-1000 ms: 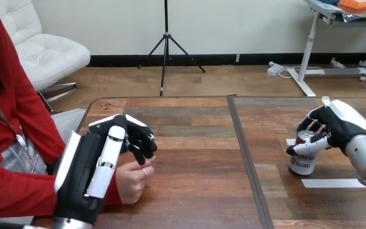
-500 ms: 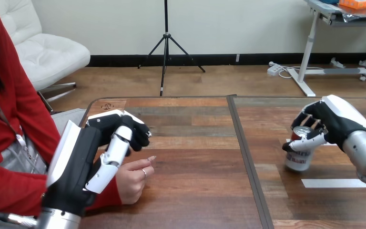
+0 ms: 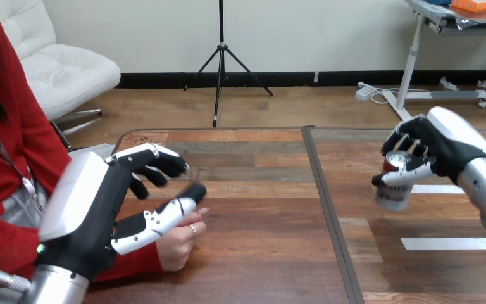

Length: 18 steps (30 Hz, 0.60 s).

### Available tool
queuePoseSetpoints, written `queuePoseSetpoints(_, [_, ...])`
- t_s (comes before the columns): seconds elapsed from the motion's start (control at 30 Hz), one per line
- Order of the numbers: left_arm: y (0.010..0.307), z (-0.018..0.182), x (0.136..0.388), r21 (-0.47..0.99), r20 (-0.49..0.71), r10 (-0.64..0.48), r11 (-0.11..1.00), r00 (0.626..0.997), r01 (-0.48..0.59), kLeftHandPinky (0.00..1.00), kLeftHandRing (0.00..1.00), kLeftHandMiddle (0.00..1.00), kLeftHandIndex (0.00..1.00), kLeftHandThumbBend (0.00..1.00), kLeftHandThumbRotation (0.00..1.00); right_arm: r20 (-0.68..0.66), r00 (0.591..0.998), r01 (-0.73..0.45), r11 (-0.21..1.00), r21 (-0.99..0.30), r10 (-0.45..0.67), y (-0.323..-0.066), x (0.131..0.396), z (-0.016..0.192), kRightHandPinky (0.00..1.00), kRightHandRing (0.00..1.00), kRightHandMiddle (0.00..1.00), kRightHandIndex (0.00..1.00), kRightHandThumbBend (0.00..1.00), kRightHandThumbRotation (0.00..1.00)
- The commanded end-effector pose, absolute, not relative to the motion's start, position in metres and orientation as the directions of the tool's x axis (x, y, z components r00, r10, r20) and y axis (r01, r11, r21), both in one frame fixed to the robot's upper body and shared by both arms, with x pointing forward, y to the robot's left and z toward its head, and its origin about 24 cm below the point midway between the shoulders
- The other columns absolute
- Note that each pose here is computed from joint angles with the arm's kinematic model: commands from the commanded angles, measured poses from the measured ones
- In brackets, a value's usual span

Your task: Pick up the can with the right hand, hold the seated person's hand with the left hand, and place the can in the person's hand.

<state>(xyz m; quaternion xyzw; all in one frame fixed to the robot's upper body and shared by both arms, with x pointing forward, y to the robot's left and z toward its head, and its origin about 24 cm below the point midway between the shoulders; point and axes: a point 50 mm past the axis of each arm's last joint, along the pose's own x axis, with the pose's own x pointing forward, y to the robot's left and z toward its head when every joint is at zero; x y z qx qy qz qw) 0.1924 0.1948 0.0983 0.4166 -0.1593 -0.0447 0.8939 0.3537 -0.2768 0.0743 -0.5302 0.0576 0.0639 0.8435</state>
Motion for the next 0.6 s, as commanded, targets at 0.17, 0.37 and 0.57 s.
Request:
queuePoseSetpoints(0.17, [0.195,0.122,0.202,0.845,0.286,-0.283,0.524,0.915,-0.102,0.47,0.63,0.68,0.66,0.99,0.34,0.01,0.992,-0.043,0.413,-0.91,0.124,-0.267,0.372,0.128,0.33,0.36,0.43,0.51,0.67,0.0])
queuePoseSetpoints(0.37, [0.195,0.117,0.205,0.89,0.235,-0.321,0.45,0.918,-0.071,0.49,0.63,0.68,0.66,1.0,0.28,0.026,0.989,-0.038,0.428,-0.903,0.143,-0.265,0.372,0.131,0.32,0.34,0.42,0.51,0.67,0.0])
queuePoseSetpoints(0.57, [0.195,0.112,0.208,0.927,0.181,-0.359,0.373,0.916,-0.037,0.5,0.64,0.69,0.66,1.0,0.24,0.039,0.987,-0.034,0.441,-0.897,0.155,-0.262,0.373,0.134,0.32,0.35,0.42,0.51,0.68,0.0])
